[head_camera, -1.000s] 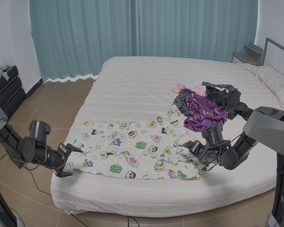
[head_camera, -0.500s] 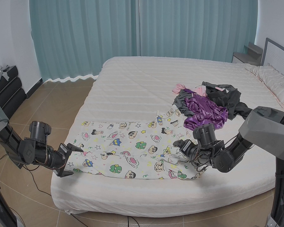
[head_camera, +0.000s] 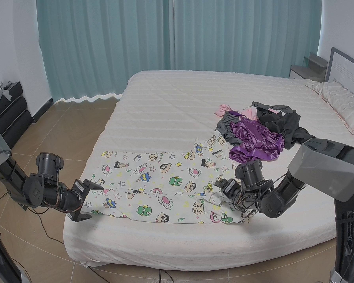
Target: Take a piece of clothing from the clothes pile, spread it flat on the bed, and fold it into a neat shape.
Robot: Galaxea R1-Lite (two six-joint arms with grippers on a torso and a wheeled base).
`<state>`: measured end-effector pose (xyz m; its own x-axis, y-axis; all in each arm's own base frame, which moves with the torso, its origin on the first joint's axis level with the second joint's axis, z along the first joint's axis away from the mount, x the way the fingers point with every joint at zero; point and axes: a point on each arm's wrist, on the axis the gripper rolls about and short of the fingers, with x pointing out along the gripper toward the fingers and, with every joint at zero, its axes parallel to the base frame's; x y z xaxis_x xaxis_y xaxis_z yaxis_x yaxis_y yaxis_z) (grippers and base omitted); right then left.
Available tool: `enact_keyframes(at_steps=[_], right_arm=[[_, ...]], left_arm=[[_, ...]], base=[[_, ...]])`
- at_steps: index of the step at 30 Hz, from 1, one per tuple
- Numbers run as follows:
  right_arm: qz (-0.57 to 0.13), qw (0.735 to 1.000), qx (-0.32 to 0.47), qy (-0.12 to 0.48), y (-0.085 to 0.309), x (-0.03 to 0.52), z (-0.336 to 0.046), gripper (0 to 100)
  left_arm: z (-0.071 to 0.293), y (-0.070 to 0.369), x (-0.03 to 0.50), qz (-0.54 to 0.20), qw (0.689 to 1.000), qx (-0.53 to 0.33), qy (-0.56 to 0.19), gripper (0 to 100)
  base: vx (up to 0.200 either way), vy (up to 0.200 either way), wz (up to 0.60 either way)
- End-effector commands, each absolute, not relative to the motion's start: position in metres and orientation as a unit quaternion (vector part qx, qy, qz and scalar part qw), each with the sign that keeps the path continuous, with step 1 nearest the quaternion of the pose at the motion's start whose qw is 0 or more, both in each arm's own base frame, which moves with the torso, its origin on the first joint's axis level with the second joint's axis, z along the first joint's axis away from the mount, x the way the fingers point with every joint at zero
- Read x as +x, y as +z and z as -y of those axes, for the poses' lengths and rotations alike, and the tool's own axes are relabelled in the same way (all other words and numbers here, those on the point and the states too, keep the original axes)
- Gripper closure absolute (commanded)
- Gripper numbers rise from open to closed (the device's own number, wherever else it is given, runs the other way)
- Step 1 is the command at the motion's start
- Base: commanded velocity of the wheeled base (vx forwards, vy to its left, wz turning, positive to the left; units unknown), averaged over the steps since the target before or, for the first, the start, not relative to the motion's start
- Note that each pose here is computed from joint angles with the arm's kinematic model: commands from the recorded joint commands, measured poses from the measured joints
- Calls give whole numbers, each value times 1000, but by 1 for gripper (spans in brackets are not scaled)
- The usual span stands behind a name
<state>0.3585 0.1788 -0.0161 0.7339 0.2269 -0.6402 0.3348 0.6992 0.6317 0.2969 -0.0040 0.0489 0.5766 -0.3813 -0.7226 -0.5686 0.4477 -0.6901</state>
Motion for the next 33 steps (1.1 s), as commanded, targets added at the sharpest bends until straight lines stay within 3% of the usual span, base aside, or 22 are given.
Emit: enact_keyframes(at_steps=[1, 11, 12, 33], right_arm=[[-366, 846, 386, -38, -25, 363, -181, 0], [-345, 860, 372, -59, -33, 372, -185, 0], [-345, 860, 372, -59, -33, 372, -185, 100], [-337, 861, 377, -57, -1, 364, -178, 100]], left_arm=[[4, 48, 297, -456, 718, -522, 66, 0], [4, 48, 297, -456, 718, -522, 66, 0], [4, 48, 297, -456, 718, -522, 66, 0], [4, 48, 297, -456, 718, -522, 66, 0]], base=[[0, 0, 0], [0, 0, 0], [0, 0, 0], [0, 0, 0]])
